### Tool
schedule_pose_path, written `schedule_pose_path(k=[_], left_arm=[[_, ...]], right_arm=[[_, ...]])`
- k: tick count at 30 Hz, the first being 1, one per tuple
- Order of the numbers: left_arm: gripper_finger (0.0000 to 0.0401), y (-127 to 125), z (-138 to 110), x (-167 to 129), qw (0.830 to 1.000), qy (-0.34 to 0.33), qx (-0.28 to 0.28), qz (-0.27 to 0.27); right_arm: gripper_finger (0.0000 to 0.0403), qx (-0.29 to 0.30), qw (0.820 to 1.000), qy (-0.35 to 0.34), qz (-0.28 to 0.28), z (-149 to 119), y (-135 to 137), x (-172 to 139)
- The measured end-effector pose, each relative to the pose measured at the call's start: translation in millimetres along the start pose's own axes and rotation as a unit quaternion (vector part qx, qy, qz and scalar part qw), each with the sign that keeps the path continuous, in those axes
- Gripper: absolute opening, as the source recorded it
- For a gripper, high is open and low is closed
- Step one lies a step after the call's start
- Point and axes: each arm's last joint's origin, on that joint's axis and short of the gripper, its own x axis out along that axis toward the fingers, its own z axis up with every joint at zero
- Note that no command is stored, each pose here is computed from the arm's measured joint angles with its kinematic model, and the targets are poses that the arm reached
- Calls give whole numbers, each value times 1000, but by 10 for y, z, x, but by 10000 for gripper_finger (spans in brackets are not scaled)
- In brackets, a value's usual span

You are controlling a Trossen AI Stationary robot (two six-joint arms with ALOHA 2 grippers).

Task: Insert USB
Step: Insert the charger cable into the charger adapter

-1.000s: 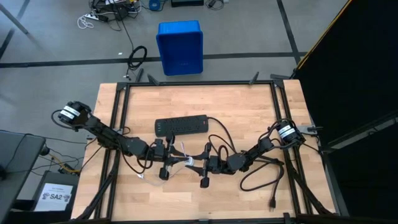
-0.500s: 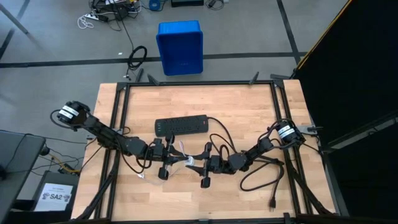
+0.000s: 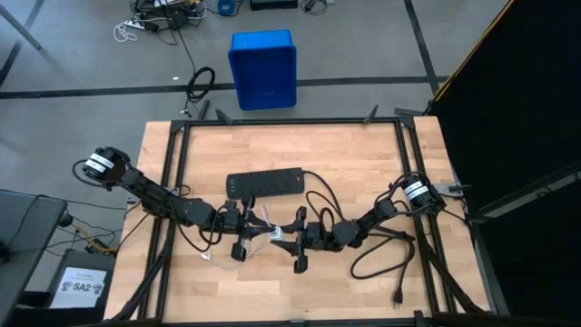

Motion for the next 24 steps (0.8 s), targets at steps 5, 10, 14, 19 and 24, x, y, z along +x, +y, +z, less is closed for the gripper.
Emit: schedule_pose_path(k=[5,10,14,19,24], left_arm=[[0,4,-15,1,1000,7,3,3],[0,9,-39,0,1000,20,8,8],[0,10,-80,-2,999,40,15,8],[0,17,-153,-14,997,74,26,13],[0,18,-157,-14,997,76,26,15]], right_arm=[[110,26,1000,-1,-6,4,-48,31],[110,37,999,3,-20,-9,-86,47],[110,31,999,20,-27,-50,-109,44],[110,3,997,59,-48,-135,-130,38],[110,-14,996,62,-57,-141,-136,36]])
